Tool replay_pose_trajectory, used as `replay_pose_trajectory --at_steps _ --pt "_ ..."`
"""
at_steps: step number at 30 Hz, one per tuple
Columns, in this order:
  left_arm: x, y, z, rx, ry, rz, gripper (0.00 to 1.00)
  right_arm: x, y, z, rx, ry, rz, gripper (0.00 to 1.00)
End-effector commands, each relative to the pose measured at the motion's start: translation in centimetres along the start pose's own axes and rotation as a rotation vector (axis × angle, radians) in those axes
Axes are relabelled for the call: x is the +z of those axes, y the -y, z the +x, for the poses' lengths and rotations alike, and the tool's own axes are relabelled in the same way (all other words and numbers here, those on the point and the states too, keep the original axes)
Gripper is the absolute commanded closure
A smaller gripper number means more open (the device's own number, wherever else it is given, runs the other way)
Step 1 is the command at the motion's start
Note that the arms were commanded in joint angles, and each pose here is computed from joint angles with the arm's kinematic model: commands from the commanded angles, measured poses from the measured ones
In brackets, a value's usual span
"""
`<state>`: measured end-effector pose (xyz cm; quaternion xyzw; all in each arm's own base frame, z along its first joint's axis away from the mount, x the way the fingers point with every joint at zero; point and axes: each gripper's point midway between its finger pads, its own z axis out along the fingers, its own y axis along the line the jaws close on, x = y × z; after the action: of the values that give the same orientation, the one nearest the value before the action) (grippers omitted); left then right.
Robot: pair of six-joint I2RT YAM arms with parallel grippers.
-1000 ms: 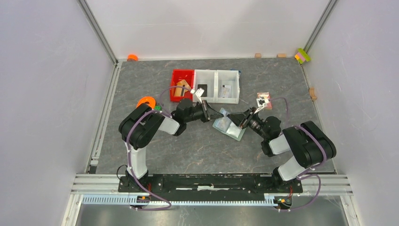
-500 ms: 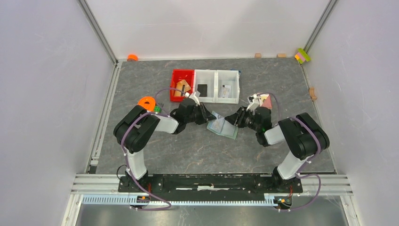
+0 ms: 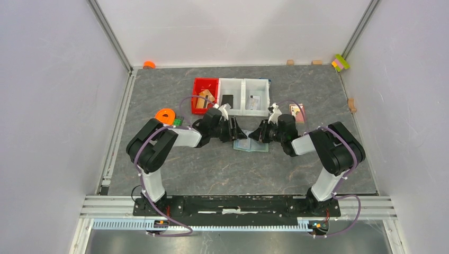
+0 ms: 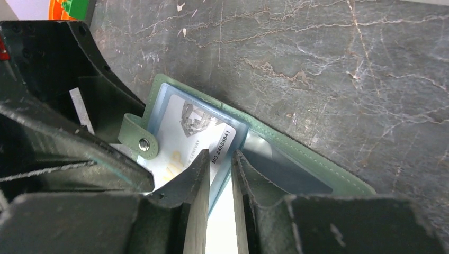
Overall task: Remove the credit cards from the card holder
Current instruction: Remove the credit card from the card holder.
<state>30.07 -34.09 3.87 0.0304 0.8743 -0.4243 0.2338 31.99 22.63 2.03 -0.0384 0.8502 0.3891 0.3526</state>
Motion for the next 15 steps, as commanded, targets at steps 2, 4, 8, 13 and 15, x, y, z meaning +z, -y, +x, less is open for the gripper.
replay_pose_trajectory --at_steps 2,4,8,13,15 --pt "-1.7 -0.4 2.0 0.129 -0.093 -0.062 0.34 0.4 1.5 1.5 -0.021 -0.062 0.06 0.74" --pt "-2.0 -1.3 2.3 0.195 -0.106 -0.157 0.34 0.5 1.6 1.6 -0.021 -0.067 0.062 0.74" --pt "-2.0 -1.6 2.5 0.223 -0.125 -0.202 0.39 0.7 1.7 1.6 -0.025 -0.072 0.067 0.75" --pt "-1.4 -0.8 2.8 0.212 -0.141 -0.143 0.57 0.6 1.9 1.6 -0.03 -0.069 0.077 0.77" --pt "-1.4 -0.7 2.8 0.211 -0.14 -0.126 0.63 0.5 1.8 1.5 -0.03 -0.066 0.078 0.77"
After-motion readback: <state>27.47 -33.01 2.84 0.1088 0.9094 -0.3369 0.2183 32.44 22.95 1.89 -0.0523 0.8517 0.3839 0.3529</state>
